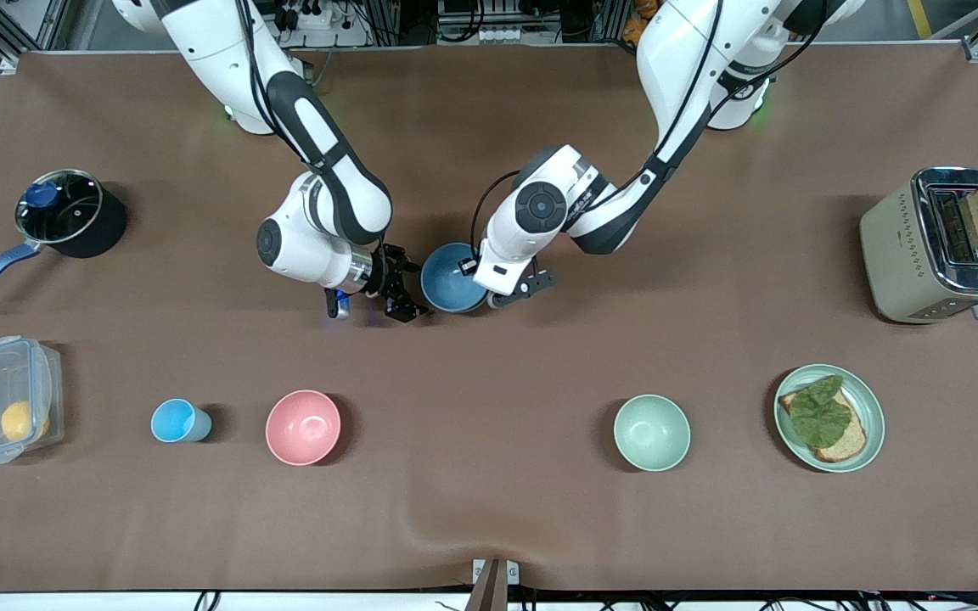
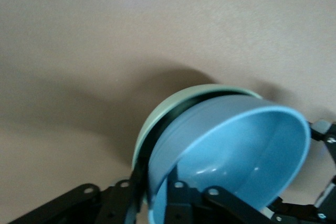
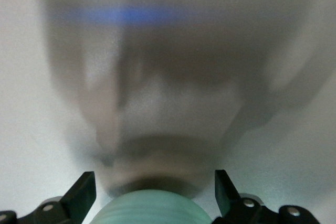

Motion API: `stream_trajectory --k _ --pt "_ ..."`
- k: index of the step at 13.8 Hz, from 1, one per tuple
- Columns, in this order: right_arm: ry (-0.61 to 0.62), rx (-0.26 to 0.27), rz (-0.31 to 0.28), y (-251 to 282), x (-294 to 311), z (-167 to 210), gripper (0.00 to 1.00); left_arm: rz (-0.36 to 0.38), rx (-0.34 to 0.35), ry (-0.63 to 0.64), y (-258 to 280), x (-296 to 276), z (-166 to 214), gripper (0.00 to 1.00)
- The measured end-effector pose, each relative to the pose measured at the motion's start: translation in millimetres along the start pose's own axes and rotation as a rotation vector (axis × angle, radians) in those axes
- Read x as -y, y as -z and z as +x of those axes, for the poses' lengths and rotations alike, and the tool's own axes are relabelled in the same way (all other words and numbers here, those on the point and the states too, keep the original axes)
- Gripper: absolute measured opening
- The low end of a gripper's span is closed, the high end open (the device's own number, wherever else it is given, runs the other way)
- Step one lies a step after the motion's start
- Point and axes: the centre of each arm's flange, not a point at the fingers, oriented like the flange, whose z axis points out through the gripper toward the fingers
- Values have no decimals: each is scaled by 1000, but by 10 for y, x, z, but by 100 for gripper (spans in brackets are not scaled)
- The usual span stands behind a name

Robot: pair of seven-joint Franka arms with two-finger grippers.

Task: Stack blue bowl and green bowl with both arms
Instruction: 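Lower the blue bowl into the green bowl with the left gripper, then open both grippers and lift them away from the stacked bowls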

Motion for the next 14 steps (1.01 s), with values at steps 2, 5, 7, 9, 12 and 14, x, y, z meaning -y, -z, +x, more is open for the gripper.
stream_trajectory --k 2,5,7,9,12,14 --pt "0 0 0 0 1 -1 100 37 -6 1 137 -38 -65 47" --pt "2 10 -10 -5 0 -18 100 100 -21 -2 651 -71 -111 78" --pt "13 24 -15 23 21 -34 100 119 -54 20 1109 -26 74 98" --pt "19 43 -9 135 85 12 100 143 -93 54 1570 103 353 100" --pt "52 58 -30 428 217 203 100 169 -181 120 2318 448 788 100" --pt "77 73 -70 668 287 374 100 154 -228 159 2915 811 1124 100"
